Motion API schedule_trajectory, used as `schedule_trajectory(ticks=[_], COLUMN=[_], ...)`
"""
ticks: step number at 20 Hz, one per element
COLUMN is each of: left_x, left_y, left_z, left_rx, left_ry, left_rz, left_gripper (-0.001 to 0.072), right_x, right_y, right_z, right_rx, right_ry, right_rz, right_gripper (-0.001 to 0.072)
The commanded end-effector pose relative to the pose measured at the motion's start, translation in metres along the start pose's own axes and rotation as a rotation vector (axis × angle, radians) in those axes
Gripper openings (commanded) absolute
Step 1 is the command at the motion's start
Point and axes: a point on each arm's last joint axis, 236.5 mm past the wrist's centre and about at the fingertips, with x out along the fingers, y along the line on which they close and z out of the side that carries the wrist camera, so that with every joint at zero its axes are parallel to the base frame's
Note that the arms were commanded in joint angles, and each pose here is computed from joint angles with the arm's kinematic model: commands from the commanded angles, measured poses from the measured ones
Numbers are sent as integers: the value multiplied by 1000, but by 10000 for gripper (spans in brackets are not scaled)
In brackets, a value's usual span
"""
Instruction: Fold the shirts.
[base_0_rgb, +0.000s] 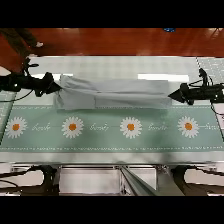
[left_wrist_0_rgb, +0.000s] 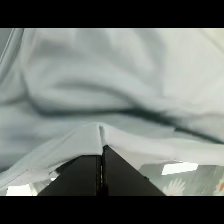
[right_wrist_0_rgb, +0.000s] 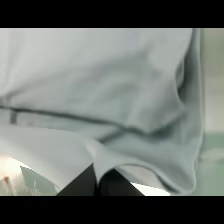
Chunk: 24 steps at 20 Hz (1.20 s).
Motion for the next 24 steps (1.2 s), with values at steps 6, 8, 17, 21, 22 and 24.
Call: schedule_trajectory(ticks=[6, 8, 17, 21, 22, 24], left_x=[48, 63, 14, -62, -74, -90], left_y=[-23, -14, 5, 2, -8, -27], left_z=[78, 76, 99, 109, 106, 95], left_rx=[1, -11, 40, 171, 198, 228], left_ry=[47, 78, -21, -164, -201, -292], left_rz=[-36, -31, 46, 200, 195, 181], left_gripper=[21, 22, 508, 508, 508, 508], right_x=[27, 41, 1, -35, -33, -18], right_y=[-2, -7, -20, -80, -87, -90], right_z=[75, 83, 124, 82, 70, 59], right_rx=[11, 18, 48, 100, 112, 141], right_ry=[-42, -40, -224, -87, -49, -32], right_rz=[3, 4, -53, -277, -297, -276], right_gripper=[24, 25, 418, 416, 416, 416])
